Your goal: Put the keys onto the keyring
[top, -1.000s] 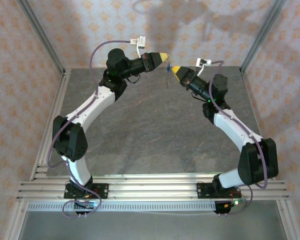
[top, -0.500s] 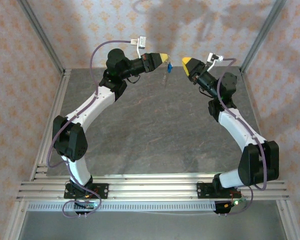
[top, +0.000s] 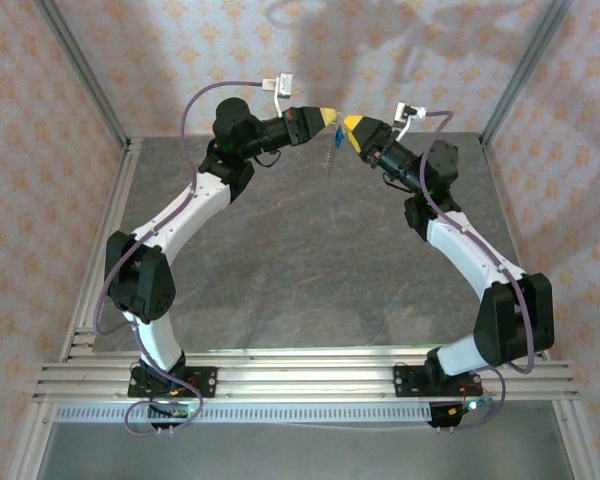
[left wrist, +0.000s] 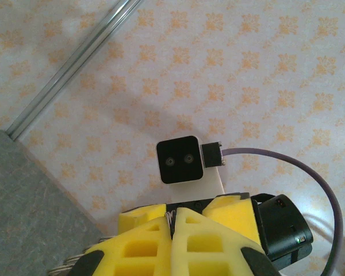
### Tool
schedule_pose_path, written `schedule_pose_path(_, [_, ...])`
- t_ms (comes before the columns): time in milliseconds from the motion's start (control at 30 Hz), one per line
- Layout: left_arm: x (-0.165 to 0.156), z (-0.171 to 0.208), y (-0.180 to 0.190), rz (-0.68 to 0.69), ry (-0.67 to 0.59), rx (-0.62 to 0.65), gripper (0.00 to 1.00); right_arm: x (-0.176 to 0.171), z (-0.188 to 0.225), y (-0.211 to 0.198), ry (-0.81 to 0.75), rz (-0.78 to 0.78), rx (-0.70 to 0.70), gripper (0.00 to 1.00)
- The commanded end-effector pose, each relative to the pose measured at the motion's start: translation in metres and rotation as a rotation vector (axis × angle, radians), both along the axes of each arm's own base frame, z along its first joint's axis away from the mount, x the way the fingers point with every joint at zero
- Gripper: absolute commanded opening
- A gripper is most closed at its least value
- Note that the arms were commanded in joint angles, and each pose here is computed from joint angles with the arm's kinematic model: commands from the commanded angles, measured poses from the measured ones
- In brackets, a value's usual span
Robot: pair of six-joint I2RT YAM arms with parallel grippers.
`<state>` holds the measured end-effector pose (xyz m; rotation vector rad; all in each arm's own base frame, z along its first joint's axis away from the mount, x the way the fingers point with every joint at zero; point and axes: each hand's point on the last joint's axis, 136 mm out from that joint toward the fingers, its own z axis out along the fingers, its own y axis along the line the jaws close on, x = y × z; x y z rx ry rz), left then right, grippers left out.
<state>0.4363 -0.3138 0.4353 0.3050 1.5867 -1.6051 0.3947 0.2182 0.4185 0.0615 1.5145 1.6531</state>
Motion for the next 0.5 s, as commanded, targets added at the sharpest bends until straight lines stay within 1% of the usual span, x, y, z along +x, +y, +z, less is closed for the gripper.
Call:
schedule_pose_path(0, [-0.020,0.031,0.000,-0.033,-0.091,-0.036,0.00,-0.016,0.014,0.005,-0.069,0.017,-0.041,0.43])
schedule_pose_path(267, [-0.018,0.029,-0.001,-0.029,-0.087,-0.032,0.00,-0.020,0.004,0.010,-0.060,0.012,-0.115,0.42])
schedule_pose_path(367, [-0.017,0.029,-0.001,-0.027,-0.085,-0.032,0.00,-0.021,0.003,0.010,-0.059,0.008,-0.130,0.41])
schedule_pose_path(467, [-0.017,0.028,-0.001,-0.027,-0.083,-0.029,0.00,-0.023,0.004,0.008,-0.064,0.000,-0.134,0.42])
